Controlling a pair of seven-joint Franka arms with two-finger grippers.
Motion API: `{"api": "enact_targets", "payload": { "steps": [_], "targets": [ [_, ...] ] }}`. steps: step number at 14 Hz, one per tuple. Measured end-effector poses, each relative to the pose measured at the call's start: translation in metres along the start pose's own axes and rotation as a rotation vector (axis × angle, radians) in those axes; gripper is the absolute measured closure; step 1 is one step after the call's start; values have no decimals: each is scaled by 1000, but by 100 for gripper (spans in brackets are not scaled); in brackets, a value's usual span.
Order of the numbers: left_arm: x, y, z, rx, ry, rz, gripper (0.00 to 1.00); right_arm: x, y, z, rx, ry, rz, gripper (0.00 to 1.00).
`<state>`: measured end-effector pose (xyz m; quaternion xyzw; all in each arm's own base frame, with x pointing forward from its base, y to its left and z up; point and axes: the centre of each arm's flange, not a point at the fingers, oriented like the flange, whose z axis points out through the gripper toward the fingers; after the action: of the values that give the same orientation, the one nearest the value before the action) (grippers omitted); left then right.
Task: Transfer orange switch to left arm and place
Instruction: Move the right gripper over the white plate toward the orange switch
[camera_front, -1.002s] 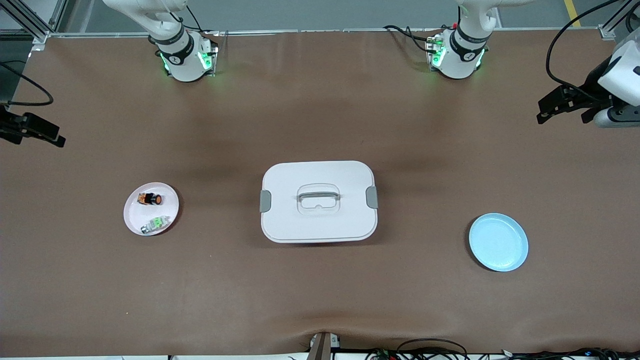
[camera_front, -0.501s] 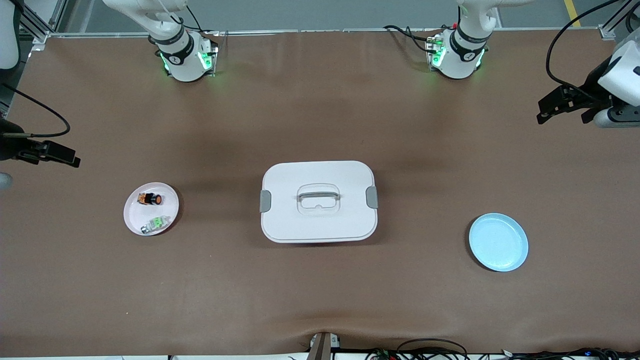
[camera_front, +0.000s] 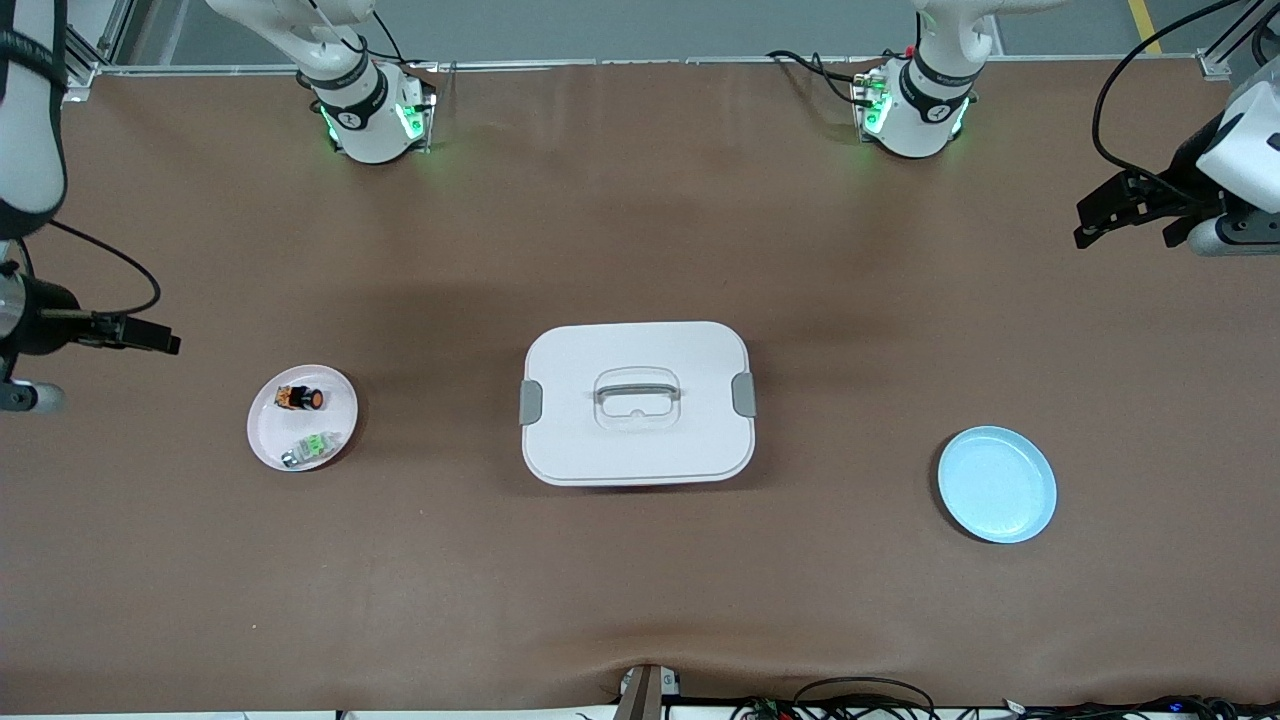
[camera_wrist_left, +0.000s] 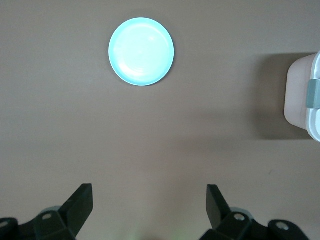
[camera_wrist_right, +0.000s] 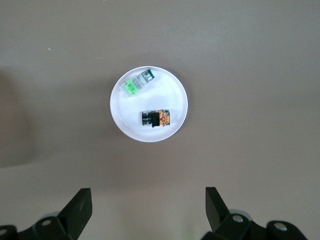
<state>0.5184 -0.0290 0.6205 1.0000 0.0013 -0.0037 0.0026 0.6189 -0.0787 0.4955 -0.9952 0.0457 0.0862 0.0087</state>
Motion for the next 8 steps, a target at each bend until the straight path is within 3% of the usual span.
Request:
{"api": "enact_targets", "payload": {
  "steps": [8],
  "targets": [
    [1,-1,2,0,-3,-2,0,20,7,71,43,11,-8,0]
  ]
}}
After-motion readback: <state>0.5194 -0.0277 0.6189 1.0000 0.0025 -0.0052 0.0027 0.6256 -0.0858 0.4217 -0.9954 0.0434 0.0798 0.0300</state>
